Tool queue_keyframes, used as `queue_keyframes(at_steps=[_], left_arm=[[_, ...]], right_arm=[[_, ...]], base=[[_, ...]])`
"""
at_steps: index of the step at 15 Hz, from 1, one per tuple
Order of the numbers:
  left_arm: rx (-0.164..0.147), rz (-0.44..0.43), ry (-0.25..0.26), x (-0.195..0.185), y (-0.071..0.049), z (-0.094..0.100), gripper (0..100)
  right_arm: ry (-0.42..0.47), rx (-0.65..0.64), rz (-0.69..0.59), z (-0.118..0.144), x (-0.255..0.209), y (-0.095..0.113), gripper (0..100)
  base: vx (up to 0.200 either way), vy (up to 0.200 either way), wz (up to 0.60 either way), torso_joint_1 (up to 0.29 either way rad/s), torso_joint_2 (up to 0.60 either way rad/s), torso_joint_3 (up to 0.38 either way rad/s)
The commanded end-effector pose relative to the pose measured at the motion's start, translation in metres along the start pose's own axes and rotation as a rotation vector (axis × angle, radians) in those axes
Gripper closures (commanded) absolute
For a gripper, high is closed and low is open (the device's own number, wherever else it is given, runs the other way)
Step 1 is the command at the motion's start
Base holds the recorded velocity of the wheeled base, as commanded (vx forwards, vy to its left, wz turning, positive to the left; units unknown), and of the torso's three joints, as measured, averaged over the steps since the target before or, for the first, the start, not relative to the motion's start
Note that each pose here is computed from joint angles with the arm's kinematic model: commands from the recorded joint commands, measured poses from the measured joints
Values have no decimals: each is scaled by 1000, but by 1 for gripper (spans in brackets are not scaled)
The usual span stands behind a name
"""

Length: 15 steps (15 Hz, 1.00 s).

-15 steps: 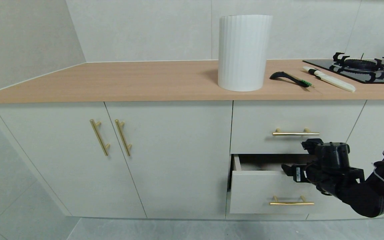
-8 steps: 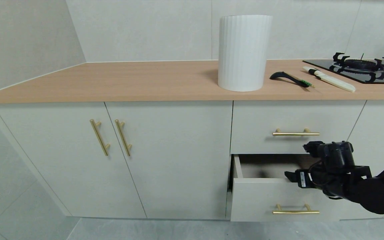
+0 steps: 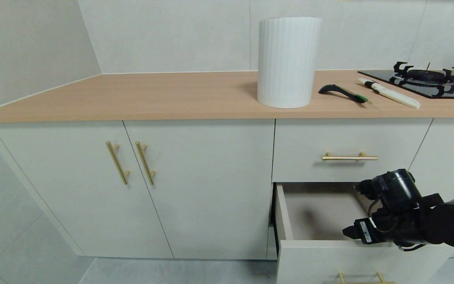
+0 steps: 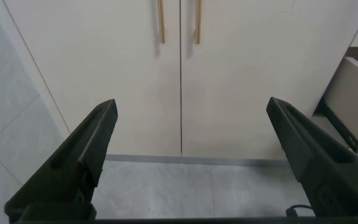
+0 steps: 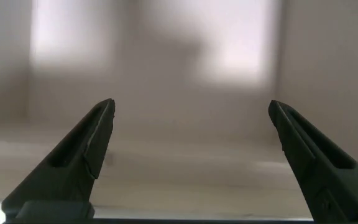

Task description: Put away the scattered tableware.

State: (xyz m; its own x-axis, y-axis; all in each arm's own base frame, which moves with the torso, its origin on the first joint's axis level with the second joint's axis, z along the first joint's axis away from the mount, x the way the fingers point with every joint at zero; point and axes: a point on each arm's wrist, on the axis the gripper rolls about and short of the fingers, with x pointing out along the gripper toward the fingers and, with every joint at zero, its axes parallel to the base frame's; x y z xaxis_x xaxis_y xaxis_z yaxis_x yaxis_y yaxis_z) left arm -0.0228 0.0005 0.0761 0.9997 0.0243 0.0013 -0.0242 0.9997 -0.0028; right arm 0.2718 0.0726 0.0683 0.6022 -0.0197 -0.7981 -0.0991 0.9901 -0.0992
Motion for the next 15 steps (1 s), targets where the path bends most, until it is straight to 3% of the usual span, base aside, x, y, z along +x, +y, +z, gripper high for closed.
queue_keyframes(at_steps=[1,5,9,11,15], left_arm=[[0,0,0,0,0,0,0],[0,0,1,0,0,0,0],[0,0,1,0,0,0,0],[0,0,0,0,0,0,0],[0,0,0,0,0,0,0]], right_arm=[[4,-25,18,3,-19,6,0],[115,-63,13,-4,-23,8,0],[164,-107,13,-10,-27,12,0],[254,-187,16,-20,-36,12,0],[346,-257,20,-31,-42,16,0]], base=[[0,0,0,0,0,0],[0,0,0,0,0,0],[0,0,0,0,0,0],[0,0,0,0,0,0],[0,0,0,0,0,0]])
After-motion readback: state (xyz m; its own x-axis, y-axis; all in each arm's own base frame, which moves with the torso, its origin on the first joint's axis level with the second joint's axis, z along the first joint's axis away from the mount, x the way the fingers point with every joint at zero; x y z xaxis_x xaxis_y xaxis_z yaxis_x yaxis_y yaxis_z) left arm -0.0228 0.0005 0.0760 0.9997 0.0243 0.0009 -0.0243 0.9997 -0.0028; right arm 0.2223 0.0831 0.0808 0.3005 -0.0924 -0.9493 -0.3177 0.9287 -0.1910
